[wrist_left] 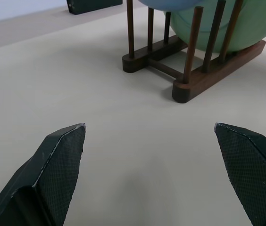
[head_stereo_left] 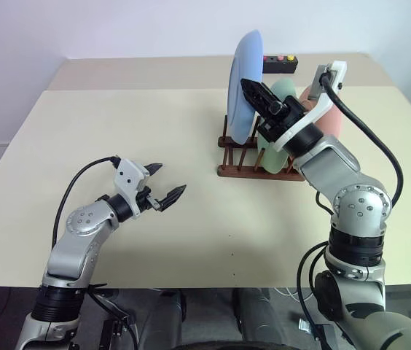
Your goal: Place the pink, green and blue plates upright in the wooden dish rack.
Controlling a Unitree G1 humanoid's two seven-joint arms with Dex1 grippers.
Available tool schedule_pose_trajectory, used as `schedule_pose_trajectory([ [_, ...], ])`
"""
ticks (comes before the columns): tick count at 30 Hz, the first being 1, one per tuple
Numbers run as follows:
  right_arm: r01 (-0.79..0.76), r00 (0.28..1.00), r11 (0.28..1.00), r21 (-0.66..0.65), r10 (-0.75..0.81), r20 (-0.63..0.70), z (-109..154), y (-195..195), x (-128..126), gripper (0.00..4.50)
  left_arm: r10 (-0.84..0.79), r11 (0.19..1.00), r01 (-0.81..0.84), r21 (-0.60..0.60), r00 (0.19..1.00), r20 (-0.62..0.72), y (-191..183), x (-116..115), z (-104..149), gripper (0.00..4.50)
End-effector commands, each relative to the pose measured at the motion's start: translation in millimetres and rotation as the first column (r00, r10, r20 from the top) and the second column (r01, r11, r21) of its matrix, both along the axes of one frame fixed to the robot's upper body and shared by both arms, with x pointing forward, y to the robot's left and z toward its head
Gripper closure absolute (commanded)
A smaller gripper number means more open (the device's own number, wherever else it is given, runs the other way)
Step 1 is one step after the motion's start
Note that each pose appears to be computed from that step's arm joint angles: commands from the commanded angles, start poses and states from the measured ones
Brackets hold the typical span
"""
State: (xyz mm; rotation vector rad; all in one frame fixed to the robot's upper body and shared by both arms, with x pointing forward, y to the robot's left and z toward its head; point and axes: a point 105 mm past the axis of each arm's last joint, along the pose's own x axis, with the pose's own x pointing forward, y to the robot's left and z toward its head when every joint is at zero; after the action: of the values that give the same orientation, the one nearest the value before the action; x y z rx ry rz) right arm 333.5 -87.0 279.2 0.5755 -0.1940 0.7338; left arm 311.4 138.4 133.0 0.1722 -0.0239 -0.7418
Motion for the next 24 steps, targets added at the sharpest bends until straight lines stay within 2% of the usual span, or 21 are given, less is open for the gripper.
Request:
schedule_pose_trajectory([
  [1,0.0,1.0,1.0,0.019,0.0,0.026,7.9,-1.3,-5.5,4.48,-0.005,1.0,0.005,0.001,0.999,0.045,-0.9,-2.4,10.5,0.0],
  [6,0.001,1.0,1.0,0.026,-0.002,0.016,6.7,-2.6,-5.2,4.48,-0.006,1.0,0.006,-0.001,0.999,0.046,-1.8,-2.3,10.8,0.0],
  [9,0.002,1.0,1.0,0.031,-0.002,0.011,6.2,-3.4,-5.0,3.44,-0.008,1.0,0.008,-0.001,0.999,0.046,-2.5,-2.5,11.0,0.0],
  [15,-0.003,1.0,1.0,0.015,0.003,0.021,6.6,-1.9,-6.4,0.34,-0.01,1.0,0.01,-0.003,0.999,0.043,-3.2,-3.1,10.9,0.0],
  [16,-0.001,1.0,1.0,0.011,0.001,0.021,6.3,-2.1,-6.3,0.06,-0.01,1.0,0.01,-0.003,0.999,0.042,-3.4,-3.2,10.9,0.0],
  [24,0.018,0.997,0.999,-0.05,-0.014,0.079,10.1,-2.7,-7.9,0.06,-0.015,1.0,0.016,-0.006,0.999,0.038,-5.1,-3.9,10.3,0.0],
])
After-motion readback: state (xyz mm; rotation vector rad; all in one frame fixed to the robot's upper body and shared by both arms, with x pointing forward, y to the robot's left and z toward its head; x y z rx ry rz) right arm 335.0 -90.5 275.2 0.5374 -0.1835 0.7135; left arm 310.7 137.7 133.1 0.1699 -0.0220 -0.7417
